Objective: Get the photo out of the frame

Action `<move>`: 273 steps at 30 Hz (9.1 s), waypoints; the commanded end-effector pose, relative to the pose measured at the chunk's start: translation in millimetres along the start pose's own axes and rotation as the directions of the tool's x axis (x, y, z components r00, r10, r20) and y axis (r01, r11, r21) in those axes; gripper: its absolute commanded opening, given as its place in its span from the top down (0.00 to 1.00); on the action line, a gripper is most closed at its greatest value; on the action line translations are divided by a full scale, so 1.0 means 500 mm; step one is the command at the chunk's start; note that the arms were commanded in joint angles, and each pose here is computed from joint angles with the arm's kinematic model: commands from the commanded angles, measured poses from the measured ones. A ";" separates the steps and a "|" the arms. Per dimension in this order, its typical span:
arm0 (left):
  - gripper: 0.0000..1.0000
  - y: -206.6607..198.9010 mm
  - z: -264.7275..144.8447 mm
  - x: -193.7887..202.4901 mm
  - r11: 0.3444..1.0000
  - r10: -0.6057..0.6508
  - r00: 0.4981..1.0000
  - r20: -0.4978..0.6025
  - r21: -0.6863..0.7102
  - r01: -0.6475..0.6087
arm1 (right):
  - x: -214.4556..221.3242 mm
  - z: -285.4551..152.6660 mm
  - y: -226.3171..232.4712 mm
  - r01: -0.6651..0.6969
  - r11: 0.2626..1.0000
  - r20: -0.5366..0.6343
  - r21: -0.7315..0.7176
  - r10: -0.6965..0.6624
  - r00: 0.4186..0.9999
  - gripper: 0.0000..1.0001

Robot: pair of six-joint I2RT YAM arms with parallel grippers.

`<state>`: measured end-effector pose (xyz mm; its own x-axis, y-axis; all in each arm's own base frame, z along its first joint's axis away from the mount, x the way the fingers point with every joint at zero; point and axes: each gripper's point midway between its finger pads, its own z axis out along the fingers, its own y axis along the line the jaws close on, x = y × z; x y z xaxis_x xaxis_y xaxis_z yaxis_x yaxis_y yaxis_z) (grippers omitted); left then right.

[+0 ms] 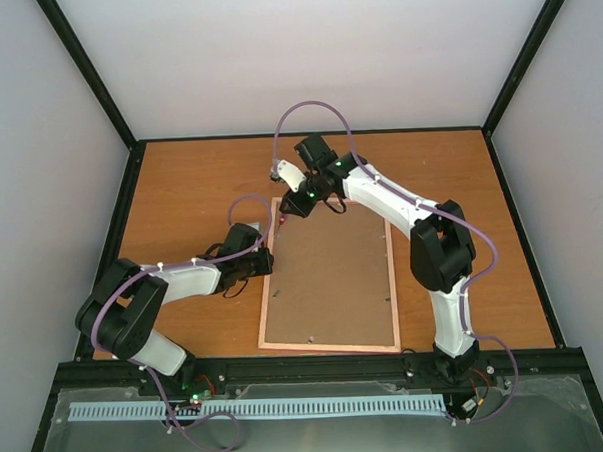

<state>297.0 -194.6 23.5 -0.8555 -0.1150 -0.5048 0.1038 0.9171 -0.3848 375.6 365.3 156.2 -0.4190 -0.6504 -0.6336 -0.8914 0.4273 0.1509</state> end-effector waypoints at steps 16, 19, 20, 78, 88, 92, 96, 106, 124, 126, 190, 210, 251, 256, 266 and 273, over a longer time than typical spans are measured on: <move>0.99 0.032 0.008 0.057 0.999 -0.002 0.995 -0.101 -0.045 -0.003 | -0.004 -0.136 -0.027 -0.051 0.971 -0.016 0.232 0.056 0.998 0.97; 0.99 0.033 0.006 0.048 0.998 -0.005 0.994 -0.110 -0.070 -0.002 | 0.005 -0.179 -0.021 -0.036 0.969 0.002 0.244 0.037 0.999 0.97; 0.99 0.037 0.004 0.042 0.996 -0.007 0.994 -0.107 -0.089 -0.002 | 0.010 -0.196 -0.021 -0.034 0.967 0.009 0.254 0.033 0.999 0.97; 0.44 -0.145 -0.218 0.374 0.967 0.204 0.785 -0.584 0.244 -0.070 | 0.288 -0.316 -0.402 -0.116 0.909 -0.035 0.401 0.142 0.989 0.97; 0.42 -0.106 -0.199 0.369 0.991 0.118 0.798 -0.591 0.115 -0.062 | 0.312 -0.316 -0.386 -0.102 0.916 -0.086 0.388 0.146 0.985 0.97; 0.44 -0.097 -0.199 0.369 0.993 0.106 0.798 -0.593 0.102 -0.056 | 0.324 -0.324 -0.373 -0.082 0.913 -0.107 0.399 0.135 0.985 0.97; 0.50 -0.119 -0.216 0.383 0.984 0.133 0.768 -0.626 0.175 -0.028 | 0.343 -0.318 -0.366 -0.080 0.914 -0.126 0.398 0.141 0.982 0.97; 0.43 -0.087 -0.193 0.316 0.998 0.068 0.848 -0.525 0.019 -0.068 | 0.359 -0.313 -0.351 -0.088 0.919 -0.138 0.384 0.152 0.979 0.97; 0.47 0.028 -0.079 0.050 0.965 -0.157 0.971 -0.182 -0.237 0.111 | 0.401 -0.317 -0.234 -0.151 0.945 -0.133 0.291 0.196 0.971 0.97; 0.49 0.033 -0.066 0.034 0.959 -0.143 0.974 -0.176 -0.268 0.092 | 0.404 -0.319 -0.213 -0.156 0.948 -0.134 0.279 0.199 0.971 0.97; 0.56 -0.031 -0.070 0.022 0.990 -0.137 0.982 -0.128 0.027 0.141 | 0.023 -0.115 0.049 -0.057 0.990 0.121 -0.127 0.073 0.990 0.97; 0.81 0.000 -0.012 0.067 0.983 -0.182 0.966 -0.183 -0.023 0.181 | 0.001 -0.021 0.047 -0.114 0.974 0.077 -0.195 0.132 0.988 0.97; 0.99 0.022 -0.011 0.084 0.980 -0.199 0.964 -0.176 -0.054 0.193 | 0.031 -0.063 -0.030 -0.174 0.972 -0.001 0.156 0.176 0.984 0.97; 0.99 0.021 -0.011 0.073 0.983 -0.179 0.970 -0.167 -0.063 0.171 | 0.016 -0.108 -0.002 -0.147 0.980 0.028 0.131 0.145 0.989 0.97; 0.94 0.027 -0.033 -0.045 0.992 -0.096 0.992 -0.081 -0.085 0.089 | 0.086 -0.255 -0.131 -0.126 0.947 0.077 0.295 0.108 0.991 0.97; 0.52 0.010 -0.095 -0.151 0.991 0.003 1.000 -0.008 -0.131 -0.004 | 0.159 -0.366 -0.292 -0.165 0.881 0.102 0.444 0.133 0.986 0.97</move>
<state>315.0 -166.9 50.6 -0.9042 -0.1572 -0.3971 -0.0196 0.9441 -0.3292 422.7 173.7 214.5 -0.5574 -0.4963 -0.6656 -0.6577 0.7532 -0.0108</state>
